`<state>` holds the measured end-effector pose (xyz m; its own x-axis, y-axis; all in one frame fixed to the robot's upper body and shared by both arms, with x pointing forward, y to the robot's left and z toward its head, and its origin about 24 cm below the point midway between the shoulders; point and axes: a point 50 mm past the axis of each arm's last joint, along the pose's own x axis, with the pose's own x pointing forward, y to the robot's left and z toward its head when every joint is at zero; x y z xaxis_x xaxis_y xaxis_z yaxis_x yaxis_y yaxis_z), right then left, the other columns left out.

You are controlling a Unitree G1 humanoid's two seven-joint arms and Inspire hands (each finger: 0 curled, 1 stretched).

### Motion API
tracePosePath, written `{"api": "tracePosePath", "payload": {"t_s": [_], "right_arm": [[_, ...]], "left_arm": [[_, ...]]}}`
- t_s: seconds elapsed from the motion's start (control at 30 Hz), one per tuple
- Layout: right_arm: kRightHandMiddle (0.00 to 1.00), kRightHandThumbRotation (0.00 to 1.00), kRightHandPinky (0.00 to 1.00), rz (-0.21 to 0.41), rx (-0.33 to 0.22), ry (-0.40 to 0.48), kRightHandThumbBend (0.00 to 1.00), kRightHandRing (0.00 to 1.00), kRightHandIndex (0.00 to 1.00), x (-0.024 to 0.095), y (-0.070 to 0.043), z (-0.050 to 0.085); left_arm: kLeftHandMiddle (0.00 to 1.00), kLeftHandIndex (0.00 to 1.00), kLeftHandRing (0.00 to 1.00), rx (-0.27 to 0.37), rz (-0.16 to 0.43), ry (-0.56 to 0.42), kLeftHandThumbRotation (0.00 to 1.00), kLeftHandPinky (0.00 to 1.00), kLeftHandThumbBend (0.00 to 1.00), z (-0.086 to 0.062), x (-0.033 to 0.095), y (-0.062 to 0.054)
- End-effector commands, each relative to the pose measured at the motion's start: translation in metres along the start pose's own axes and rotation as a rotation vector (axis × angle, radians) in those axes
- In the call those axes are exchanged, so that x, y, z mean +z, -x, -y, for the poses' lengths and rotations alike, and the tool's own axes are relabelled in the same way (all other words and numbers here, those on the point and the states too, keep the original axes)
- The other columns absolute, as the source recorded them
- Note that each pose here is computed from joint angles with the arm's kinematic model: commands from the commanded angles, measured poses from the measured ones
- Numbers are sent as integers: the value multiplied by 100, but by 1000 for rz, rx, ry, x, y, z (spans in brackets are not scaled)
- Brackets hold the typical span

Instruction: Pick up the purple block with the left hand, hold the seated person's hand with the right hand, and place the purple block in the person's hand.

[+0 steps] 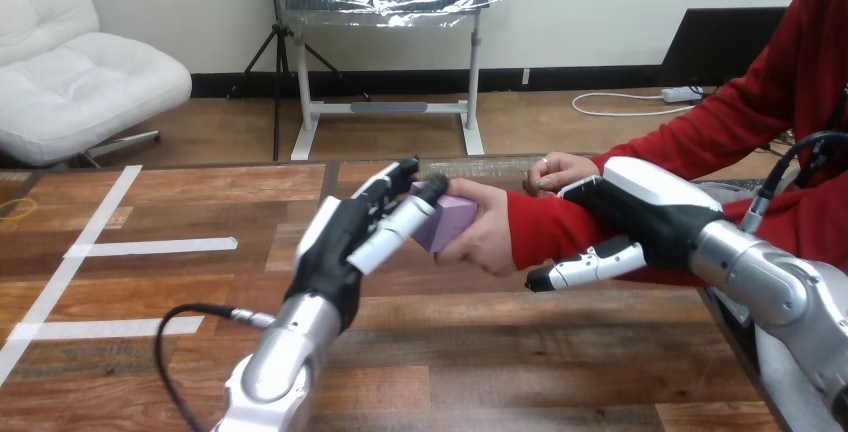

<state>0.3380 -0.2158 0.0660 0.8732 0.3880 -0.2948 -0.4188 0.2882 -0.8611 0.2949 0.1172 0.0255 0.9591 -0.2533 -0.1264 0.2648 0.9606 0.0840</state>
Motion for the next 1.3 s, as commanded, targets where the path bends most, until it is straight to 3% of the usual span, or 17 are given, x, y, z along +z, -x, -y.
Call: {"api": "tracePosePath", "payload": {"t_s": [0.0, 0.3, 0.77, 1.27], "right_arm": [[76, 72, 63, 153, -46, 44, 100, 74, 79, 28, -1, 19], [85, 77, 74, 128, 3, 44, 100, 84, 88, 25, 5, 18], [90, 82, 97, 149, 8, 35, 100, 91, 91, 24, 14, 20], [90, 88, 100, 128, -23, 20, 100, 91, 92, 20, 22, 24]], "left_arm": [[92, 90, 90, 52, 186, -36, 88, 88, 75, -17, 42, 7], [90, 87, 89, 77, 190, -62, 93, 89, 71, -22, 39, 17], [89, 87, 90, 116, 180, -76, 99, 96, 65, -25, 31, 30], [89, 87, 90, 140, 166, -73, 100, 96, 63, -26, 22, 43]]}}
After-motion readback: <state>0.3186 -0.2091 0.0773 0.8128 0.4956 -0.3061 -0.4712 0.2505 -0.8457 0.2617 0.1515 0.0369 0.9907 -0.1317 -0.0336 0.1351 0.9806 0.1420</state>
